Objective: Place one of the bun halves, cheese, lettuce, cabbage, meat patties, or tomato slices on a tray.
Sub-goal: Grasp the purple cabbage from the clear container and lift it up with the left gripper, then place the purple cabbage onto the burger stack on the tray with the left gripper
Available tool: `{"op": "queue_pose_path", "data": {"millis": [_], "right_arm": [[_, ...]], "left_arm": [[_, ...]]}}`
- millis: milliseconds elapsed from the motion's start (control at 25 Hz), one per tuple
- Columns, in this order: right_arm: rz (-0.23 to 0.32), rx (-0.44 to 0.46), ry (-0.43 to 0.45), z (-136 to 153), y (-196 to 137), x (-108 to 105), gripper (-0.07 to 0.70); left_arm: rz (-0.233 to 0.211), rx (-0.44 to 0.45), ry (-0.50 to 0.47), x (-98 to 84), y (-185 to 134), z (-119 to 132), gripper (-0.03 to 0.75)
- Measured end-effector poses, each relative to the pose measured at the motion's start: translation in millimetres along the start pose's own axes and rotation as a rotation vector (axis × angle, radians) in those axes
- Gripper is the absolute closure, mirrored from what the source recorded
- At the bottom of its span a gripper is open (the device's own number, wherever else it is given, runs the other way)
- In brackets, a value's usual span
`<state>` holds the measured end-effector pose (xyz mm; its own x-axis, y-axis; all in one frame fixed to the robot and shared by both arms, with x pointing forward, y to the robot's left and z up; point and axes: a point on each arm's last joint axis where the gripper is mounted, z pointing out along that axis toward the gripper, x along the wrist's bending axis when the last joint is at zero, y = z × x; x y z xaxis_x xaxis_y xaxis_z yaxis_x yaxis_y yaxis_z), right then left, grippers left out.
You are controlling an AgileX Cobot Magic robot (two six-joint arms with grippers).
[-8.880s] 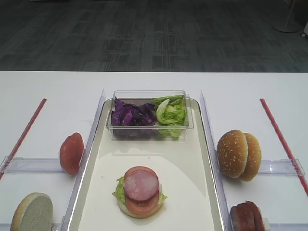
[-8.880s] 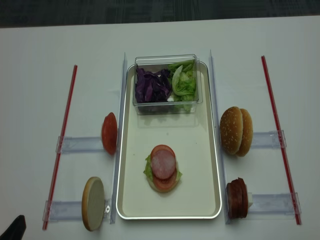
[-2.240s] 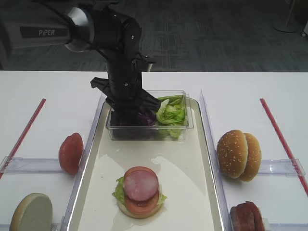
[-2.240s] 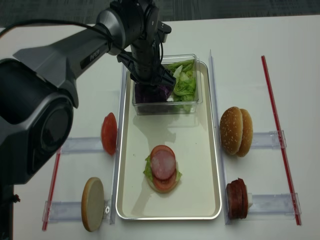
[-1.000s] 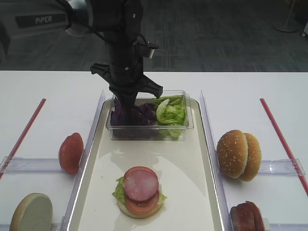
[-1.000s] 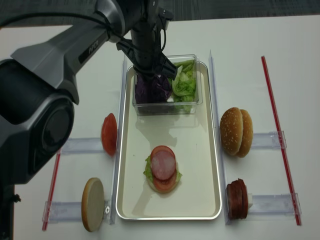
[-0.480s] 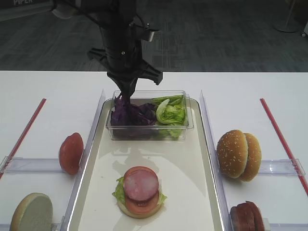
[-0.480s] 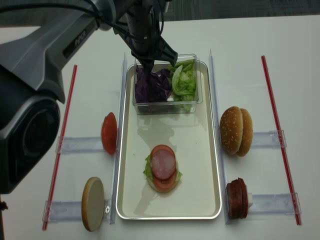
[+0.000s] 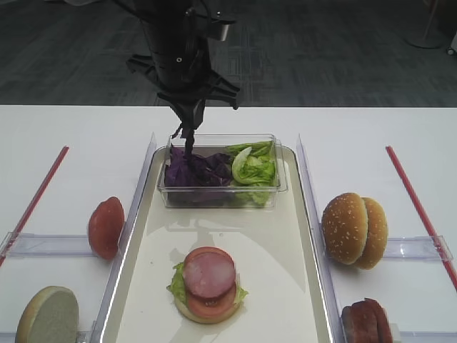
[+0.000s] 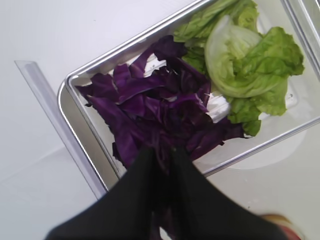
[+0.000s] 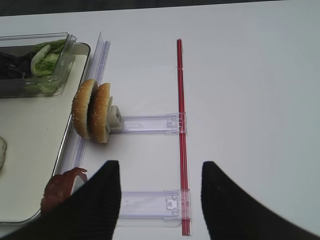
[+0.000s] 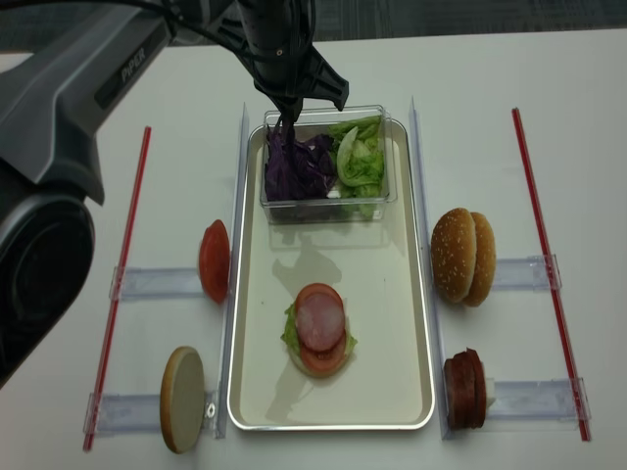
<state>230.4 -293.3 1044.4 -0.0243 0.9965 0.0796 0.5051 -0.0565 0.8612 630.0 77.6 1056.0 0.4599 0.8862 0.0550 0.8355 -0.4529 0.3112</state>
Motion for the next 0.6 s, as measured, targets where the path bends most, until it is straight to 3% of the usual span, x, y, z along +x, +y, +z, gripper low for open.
{"op": "queue_pose_path", "data": {"millis": [240, 600], "right_arm": [[0.000, 0.000, 0.000, 0.0, 0.0, 0.0, 0.232], [0.000, 0.000, 0.000, 0.0, 0.0, 0.0, 0.232]], "left_arm": [[0.001, -0.007, -0.021, -3.1, -1.5, -5.5, 0.660], [0.016, -0.052, -0.029, -7.4, -17.6, -44.3, 0.660]]}}
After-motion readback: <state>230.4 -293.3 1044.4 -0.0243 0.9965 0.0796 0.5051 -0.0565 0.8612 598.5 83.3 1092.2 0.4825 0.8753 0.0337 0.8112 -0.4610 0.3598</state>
